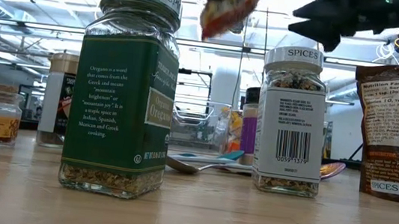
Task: Pick & Place Food Item
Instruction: Put the red noodle pack into the right transparent bin
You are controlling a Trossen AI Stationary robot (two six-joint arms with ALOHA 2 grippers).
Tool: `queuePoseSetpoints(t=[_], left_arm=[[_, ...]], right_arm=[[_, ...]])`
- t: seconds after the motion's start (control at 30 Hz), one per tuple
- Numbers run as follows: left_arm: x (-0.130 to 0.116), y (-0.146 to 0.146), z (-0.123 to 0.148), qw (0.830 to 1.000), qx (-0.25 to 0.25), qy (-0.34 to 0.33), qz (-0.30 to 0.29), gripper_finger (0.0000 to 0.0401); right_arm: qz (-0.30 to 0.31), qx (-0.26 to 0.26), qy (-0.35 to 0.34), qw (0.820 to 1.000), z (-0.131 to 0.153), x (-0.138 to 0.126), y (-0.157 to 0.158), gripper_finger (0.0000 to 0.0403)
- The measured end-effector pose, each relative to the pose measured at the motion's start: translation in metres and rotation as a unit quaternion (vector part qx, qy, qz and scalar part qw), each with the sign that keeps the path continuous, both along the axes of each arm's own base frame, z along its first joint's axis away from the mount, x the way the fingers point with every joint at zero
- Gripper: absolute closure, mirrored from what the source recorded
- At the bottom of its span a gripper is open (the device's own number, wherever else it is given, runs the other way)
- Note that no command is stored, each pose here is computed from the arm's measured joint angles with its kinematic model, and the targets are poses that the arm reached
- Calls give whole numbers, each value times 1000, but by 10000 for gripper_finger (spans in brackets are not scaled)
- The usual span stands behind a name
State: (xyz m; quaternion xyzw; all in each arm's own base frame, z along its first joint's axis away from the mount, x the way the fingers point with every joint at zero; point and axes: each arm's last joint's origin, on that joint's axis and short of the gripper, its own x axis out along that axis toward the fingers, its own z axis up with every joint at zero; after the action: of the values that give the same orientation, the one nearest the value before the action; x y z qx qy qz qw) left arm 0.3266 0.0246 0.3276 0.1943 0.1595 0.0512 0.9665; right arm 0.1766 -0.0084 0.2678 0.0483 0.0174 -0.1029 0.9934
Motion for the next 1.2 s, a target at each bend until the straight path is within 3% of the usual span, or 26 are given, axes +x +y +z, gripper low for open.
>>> queuePoseSetpoints(t=[0.17, 0.3, 0.43, 0.53, 0.67, 0.83, 1.0, 1.2], left_arm=[[12, 25, -17, 998, 49, 27, 35, 394], [16, 38, -23, 998, 38, 24, 43, 384], [17, 43, -15, 998, -17, -33, -54, 387], [13, 46, -5, 984, -61, -71, -149, 394], [9, 55, 2, 969, -99, -100, -204, 386], [7, 63, 1, 968, -111, -92, -203, 394], [6, 67, -2, 970, -126, -82, -191, 388], [7, 63, -5, 969, -146, -67, -189, 388]], right_arm=[[-38, 7, -31, 999, 5, 2, -15, 188], [-40, 6, -16, 999, 0, 5, -30, 188], [-2, -42, -13, 999, -3, 13, -40, 188], [30, -88, -26, 995, -3, 21, -40, 188], [64, -141, -50, 987, -3, 29, -37, 188], [76, -172, -92, 978, 3, 32, -33, 188], [96, -151, -125, 976, 20, 32, -32, 188], [153, -138, -85, 975, 38, 45, -34, 188]])
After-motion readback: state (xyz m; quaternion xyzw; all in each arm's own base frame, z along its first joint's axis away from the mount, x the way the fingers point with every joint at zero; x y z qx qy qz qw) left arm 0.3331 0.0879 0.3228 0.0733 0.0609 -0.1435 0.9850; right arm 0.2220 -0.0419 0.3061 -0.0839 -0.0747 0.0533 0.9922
